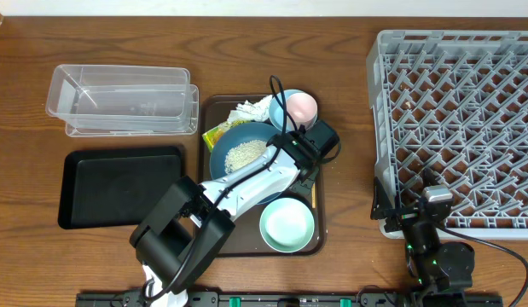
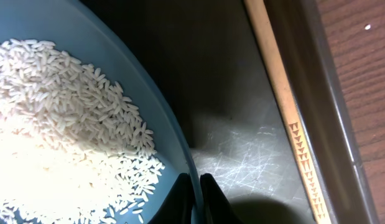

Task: Sort waste into correct bins and load items into the dishwasher rack
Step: 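Grasp the teal plate rim with the left gripper and lift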

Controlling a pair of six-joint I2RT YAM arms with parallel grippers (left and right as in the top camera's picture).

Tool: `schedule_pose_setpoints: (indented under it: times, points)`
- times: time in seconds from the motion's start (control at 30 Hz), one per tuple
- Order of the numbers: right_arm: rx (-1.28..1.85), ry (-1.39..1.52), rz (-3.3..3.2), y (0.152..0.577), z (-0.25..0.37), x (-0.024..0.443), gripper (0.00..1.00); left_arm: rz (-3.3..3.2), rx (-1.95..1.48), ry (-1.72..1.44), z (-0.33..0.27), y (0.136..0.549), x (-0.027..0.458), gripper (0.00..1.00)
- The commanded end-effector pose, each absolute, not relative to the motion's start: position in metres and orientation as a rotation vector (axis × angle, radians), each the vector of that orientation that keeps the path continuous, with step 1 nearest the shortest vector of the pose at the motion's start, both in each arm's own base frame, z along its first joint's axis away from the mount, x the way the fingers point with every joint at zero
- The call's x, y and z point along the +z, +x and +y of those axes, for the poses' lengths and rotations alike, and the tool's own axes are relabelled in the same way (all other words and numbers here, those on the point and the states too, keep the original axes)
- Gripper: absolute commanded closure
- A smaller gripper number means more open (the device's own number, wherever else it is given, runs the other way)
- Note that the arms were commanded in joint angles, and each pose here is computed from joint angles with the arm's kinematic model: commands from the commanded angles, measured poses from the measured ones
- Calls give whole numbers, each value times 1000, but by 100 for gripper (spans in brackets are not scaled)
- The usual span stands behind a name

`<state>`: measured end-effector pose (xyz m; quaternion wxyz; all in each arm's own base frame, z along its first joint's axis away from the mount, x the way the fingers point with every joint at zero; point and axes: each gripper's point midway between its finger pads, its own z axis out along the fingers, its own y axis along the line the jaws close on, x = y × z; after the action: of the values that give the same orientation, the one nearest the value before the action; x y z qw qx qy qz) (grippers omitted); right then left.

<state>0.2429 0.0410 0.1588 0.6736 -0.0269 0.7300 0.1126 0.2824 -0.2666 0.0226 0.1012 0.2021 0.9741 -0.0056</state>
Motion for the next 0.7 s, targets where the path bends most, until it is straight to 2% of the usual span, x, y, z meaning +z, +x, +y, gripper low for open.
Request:
schedule_pose_setpoints:
  times: [0.0,0.4,0.67]
  points:
    - [235,-58,1641,243,38,159,1,2855,-34,603,-272,283,33,94]
    - [235,-58,1641,243,38,159,1,2781,-59,607,-273,279,79,94]
    - [234,-57,1641,243,38,159,1,2678,-142,549,-264,281,132,94]
